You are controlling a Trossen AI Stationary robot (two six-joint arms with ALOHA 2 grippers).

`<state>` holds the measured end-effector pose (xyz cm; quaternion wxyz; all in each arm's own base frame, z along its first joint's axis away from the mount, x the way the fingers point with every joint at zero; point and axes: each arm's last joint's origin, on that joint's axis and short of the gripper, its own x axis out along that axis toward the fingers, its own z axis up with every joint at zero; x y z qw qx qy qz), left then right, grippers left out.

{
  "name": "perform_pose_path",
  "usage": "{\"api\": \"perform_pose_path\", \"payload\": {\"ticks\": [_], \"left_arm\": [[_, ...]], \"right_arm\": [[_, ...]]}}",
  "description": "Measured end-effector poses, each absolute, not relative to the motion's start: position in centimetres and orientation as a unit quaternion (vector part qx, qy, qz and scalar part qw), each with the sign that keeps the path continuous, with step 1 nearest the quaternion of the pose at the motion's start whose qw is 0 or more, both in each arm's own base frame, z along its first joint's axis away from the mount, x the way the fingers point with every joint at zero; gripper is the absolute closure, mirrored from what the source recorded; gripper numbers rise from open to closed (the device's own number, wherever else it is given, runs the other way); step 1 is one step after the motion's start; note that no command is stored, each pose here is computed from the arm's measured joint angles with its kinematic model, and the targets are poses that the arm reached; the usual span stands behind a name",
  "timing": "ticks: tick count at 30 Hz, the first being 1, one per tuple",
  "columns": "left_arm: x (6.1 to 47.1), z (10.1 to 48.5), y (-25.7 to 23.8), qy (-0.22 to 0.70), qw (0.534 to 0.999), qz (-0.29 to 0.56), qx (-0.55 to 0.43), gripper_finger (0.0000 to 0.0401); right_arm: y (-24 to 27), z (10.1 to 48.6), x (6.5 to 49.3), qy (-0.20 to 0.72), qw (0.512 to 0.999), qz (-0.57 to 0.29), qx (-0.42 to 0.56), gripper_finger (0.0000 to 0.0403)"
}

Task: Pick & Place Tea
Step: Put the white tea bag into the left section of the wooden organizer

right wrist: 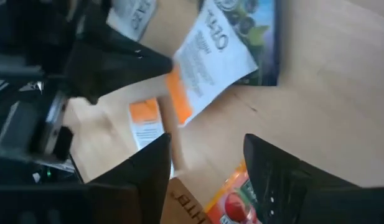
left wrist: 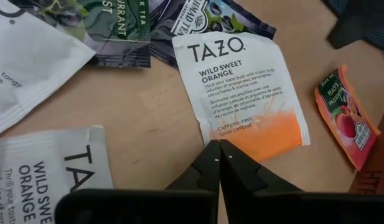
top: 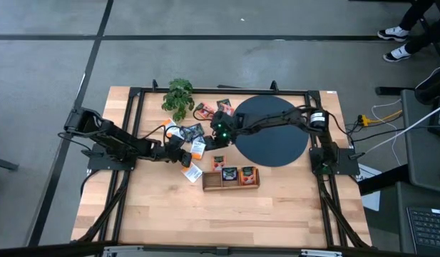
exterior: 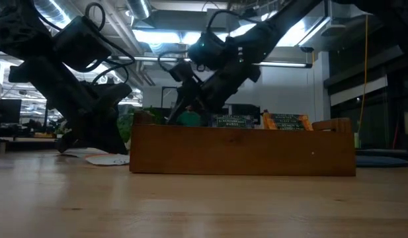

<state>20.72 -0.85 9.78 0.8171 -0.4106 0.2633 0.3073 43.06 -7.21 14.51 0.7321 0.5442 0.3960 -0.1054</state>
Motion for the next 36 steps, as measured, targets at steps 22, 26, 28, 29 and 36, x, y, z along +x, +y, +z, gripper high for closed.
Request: {"api": "perform_pose_path", "payload": {"ticks": [22, 26, 28, 29, 36], "left_arm": [[21.1, 10.1, -0.9, 0.238, 0.812, 0.307, -0.436, 0.0398], [21.2, 9.4, -0.8, 0.251, 0.803, 0.312, -0.442, 0.0399], [21.3, 8.9, -0.8, 0.261, 0.799, 0.313, -0.442, 0.0399], [21.5, 8.8, -0.8, 0.262, 0.801, 0.312, -0.439, 0.0398], [22.5, 9.2, -0.9, 0.266, 0.808, 0.297, -0.434, 0.0399]], "right_arm": [[-7.5, 11.1, 44.4, 0.370, 0.713, -0.111, 0.586, 0.0225], [-7.5, 11.3, 44.5, 0.362, 0.713, -0.111, 0.590, 0.0225], [-7.5, 11.2, 44.5, 0.361, 0.710, -0.113, 0.593, 0.0225], [-7.5, 11.3, 44.5, 0.361, 0.711, -0.113, 0.593, 0.0225], [-7.6, 11.3, 44.6, 0.355, 0.714, -0.120, 0.591, 0.0226]]}}
